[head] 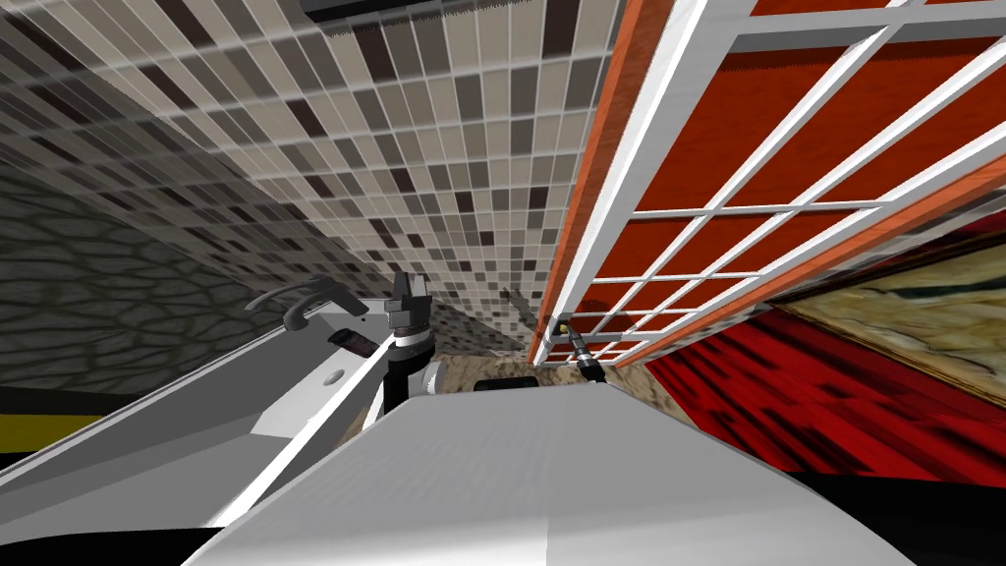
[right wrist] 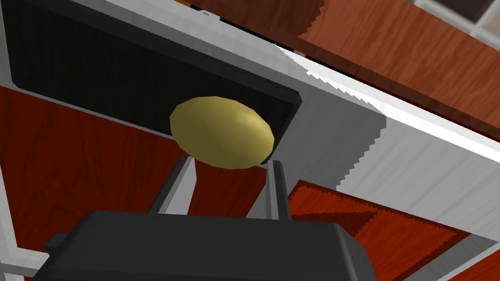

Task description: Pull the door open

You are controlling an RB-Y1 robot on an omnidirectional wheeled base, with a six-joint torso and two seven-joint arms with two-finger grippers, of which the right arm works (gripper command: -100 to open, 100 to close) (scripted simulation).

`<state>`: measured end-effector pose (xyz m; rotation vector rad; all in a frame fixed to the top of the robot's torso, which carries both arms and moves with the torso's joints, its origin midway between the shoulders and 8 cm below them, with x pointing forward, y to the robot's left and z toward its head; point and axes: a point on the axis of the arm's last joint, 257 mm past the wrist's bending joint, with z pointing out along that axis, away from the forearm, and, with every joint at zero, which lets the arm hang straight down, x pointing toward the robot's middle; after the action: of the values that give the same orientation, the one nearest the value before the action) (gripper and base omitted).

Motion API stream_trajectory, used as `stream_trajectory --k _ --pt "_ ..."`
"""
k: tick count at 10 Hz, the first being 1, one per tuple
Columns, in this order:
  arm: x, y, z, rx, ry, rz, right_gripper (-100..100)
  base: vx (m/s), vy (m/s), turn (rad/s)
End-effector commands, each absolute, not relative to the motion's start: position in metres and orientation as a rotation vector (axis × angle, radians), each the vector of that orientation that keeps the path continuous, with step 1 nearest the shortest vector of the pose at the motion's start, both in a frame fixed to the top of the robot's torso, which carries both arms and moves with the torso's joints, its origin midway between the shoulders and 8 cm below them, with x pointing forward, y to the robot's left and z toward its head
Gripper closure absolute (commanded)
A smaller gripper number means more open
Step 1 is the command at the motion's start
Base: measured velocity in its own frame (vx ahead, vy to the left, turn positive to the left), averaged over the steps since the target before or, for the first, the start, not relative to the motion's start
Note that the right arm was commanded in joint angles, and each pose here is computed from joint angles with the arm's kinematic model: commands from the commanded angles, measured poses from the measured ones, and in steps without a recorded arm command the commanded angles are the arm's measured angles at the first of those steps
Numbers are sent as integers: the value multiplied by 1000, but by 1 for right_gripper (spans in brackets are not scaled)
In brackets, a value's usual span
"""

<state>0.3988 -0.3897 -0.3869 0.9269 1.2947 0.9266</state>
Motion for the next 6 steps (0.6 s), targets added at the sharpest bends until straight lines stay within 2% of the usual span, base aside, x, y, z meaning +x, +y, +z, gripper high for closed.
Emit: stream_trajectory --k 1,6 --pt "401 -377 -389 972 1276 988 100 -37 -28 39" --pt "404 -377 -389 1054 1226 1063 100 -25 -14 34"
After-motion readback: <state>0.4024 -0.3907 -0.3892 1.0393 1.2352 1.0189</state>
